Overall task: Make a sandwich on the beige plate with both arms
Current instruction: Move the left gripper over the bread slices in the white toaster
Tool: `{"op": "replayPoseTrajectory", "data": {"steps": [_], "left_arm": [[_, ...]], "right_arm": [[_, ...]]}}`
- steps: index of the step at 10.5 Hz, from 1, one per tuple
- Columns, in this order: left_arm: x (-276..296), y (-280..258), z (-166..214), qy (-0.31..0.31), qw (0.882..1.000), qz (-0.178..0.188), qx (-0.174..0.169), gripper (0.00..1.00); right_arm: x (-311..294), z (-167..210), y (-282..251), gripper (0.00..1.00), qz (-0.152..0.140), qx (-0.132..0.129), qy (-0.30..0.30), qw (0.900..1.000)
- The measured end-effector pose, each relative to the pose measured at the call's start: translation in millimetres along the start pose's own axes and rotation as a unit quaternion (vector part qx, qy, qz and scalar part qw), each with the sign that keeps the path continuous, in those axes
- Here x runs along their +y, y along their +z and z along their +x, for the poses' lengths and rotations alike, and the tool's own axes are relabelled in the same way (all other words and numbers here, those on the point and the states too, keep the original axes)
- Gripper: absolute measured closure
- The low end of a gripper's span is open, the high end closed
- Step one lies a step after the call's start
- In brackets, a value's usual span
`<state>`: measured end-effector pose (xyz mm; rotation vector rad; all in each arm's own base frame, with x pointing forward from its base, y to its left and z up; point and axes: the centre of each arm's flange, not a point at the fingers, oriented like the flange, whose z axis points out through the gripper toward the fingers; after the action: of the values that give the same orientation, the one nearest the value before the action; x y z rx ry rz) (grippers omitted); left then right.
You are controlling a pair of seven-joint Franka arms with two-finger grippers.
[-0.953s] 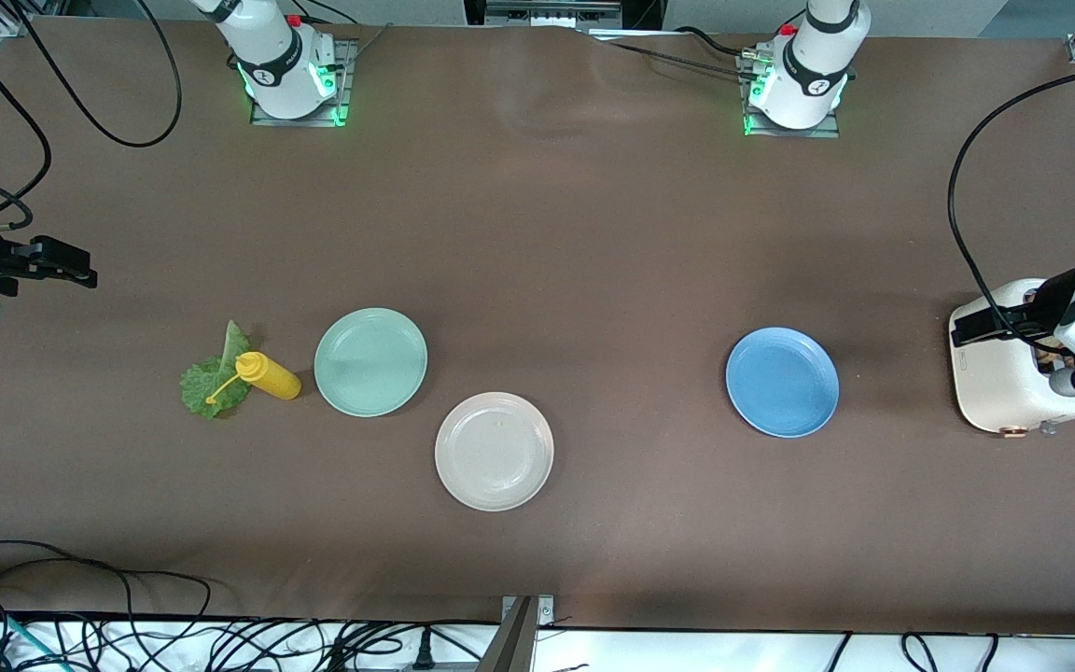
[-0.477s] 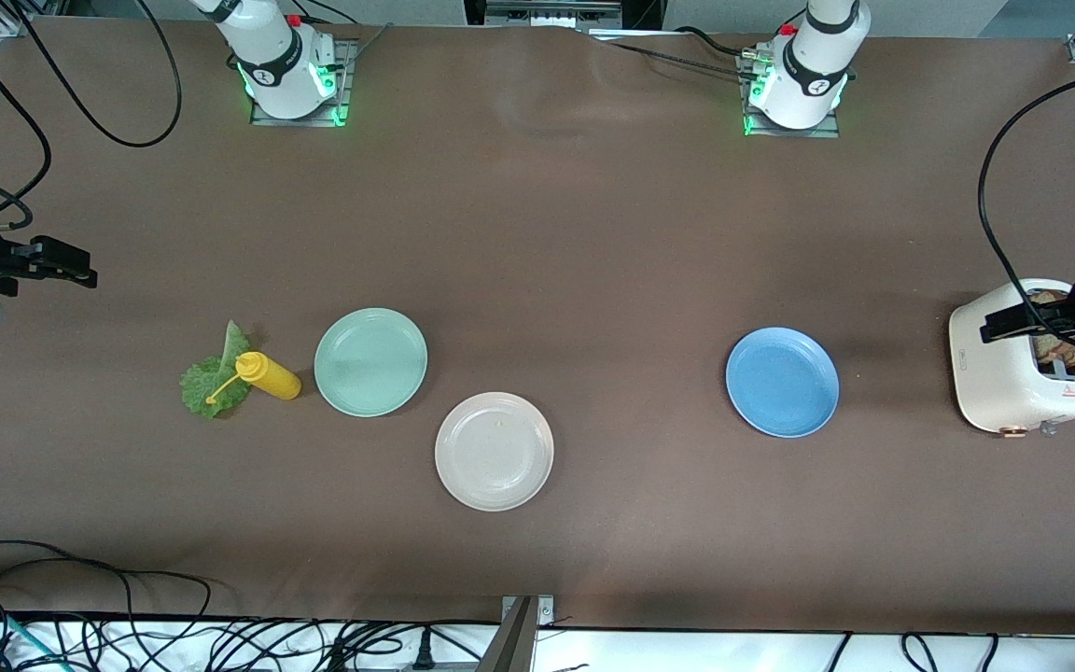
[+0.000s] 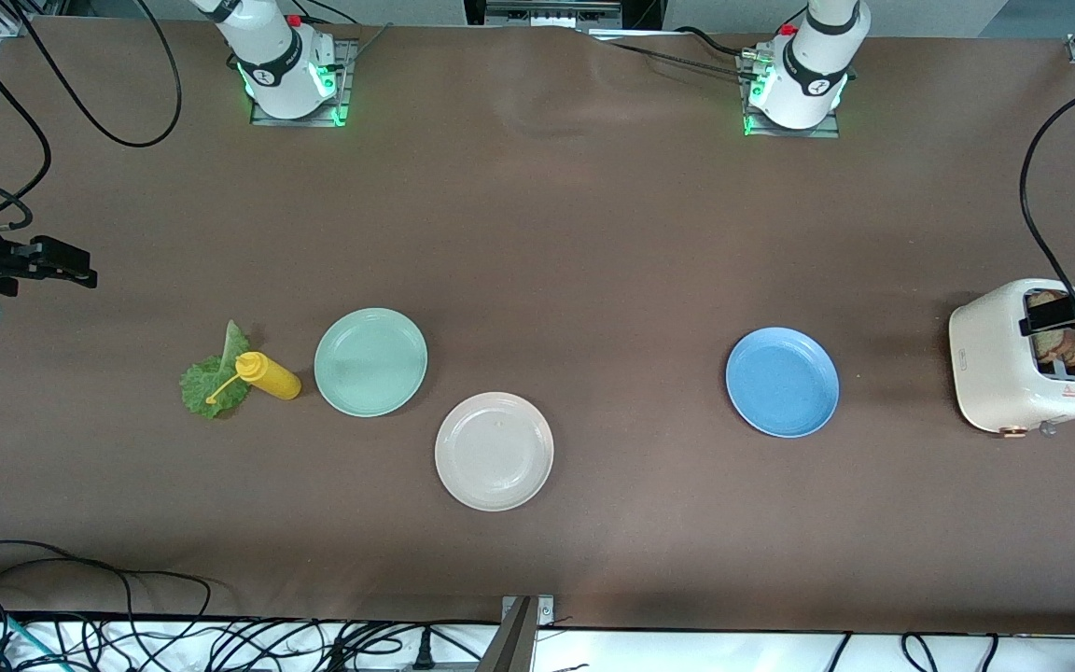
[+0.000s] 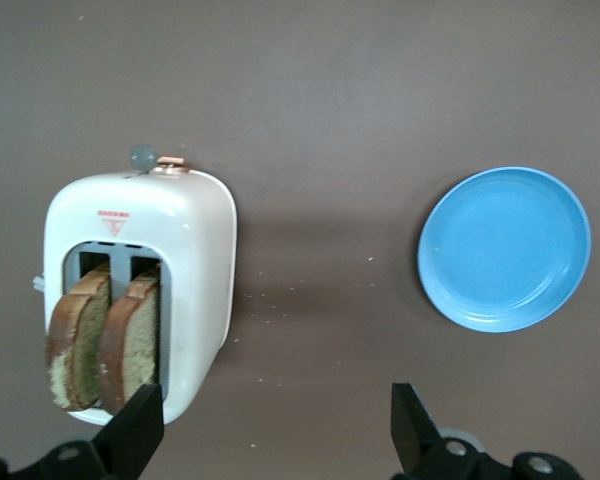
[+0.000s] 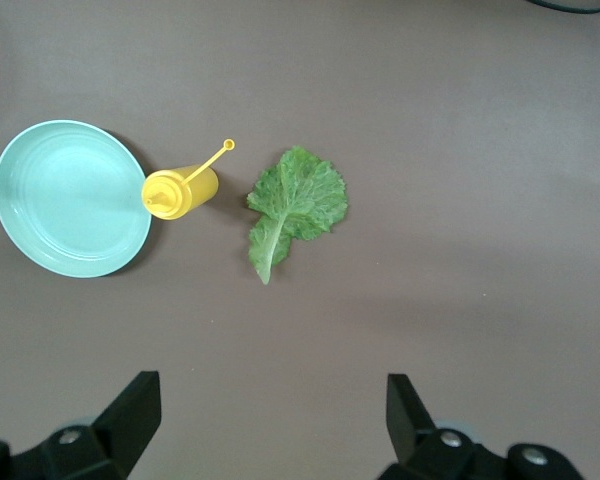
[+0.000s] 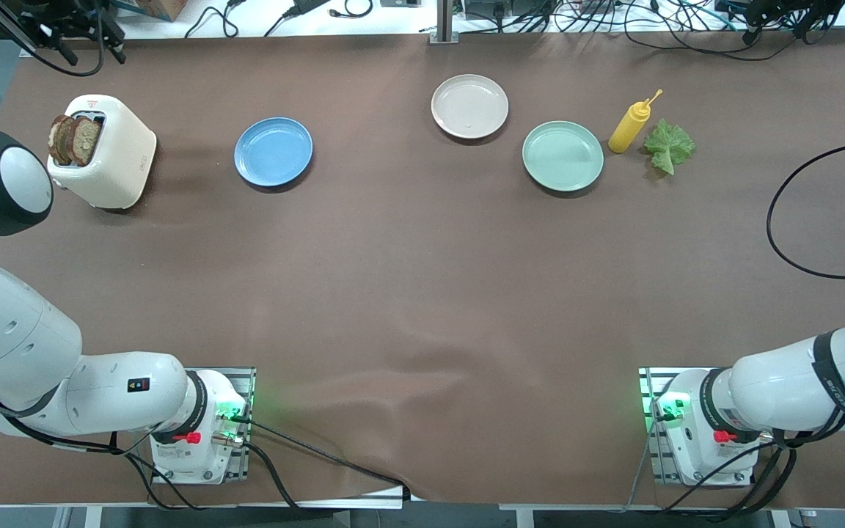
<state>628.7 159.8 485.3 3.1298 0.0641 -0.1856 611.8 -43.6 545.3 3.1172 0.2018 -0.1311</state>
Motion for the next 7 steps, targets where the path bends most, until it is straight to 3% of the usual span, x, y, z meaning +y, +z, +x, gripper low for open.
{"op": "replayPoseTrajectory", "data": {"steps": [5,7], "left_arm": [[-62,72,6,-0.004,0.998,-0.012,-0.055,0.04],[-77,102,7,0.003,0.996,0.008,-0.086,0.04]], "right_arm": [[0,0,0,0.0,0.0,0.0,0.001,1.0],[1,0,0,0.0,0.0,0.0,0.001,1.0]]}}
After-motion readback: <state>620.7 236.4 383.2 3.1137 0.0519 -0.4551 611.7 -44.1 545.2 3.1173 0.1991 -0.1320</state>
